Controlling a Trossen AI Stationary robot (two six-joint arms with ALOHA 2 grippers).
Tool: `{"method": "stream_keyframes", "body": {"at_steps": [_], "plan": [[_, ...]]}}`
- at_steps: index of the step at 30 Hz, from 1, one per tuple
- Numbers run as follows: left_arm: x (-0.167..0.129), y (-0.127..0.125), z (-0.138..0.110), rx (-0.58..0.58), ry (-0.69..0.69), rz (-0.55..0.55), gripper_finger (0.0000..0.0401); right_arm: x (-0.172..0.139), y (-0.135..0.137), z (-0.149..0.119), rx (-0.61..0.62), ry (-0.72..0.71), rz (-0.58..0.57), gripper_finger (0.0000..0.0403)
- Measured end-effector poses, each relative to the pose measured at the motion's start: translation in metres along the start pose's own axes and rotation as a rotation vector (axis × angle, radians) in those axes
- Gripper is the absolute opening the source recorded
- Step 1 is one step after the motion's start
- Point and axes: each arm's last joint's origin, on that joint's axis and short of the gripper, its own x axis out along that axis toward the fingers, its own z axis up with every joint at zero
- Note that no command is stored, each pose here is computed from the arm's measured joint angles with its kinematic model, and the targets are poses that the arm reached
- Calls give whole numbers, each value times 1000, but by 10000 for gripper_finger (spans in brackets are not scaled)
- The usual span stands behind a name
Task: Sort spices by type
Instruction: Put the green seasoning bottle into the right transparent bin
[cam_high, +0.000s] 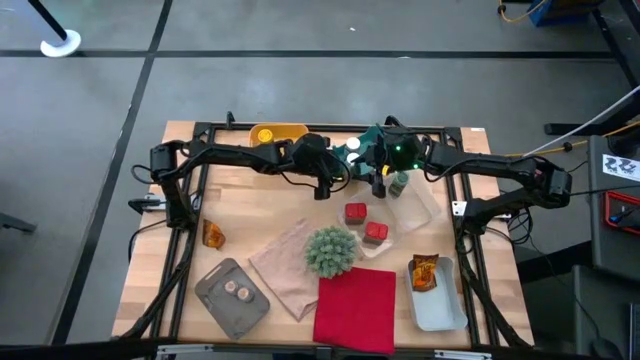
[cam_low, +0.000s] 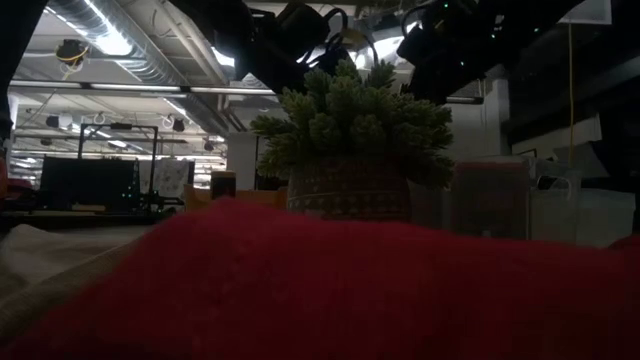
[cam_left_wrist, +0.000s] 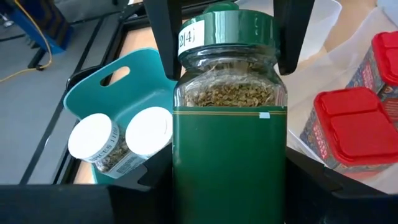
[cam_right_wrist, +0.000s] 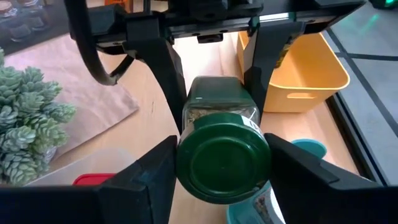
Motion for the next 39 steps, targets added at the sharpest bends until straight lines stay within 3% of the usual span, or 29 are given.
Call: {"method": "stream_keyframes", "body": {"at_steps": [4, 14, 25, 29, 39], "plan": [[0, -1, 1, -6, -4, 4, 202, 0, 0, 0, 5, 1, 3, 212], [0, -9, 6, 23, -17, 24, 272, 0, 1, 0, 17, 0, 14, 212], [-23, -8, 12, 42, 12, 7, 276, -2, 0, 1, 20, 38, 0, 212], [-38, -8, 12, 40, 69, -14, 276, -10, -3, 14, 27, 106, -32, 212], [-61, -9, 8, 32, 165, -52, 276, -47, -2, 48, 110, 304, 16, 212]]}}
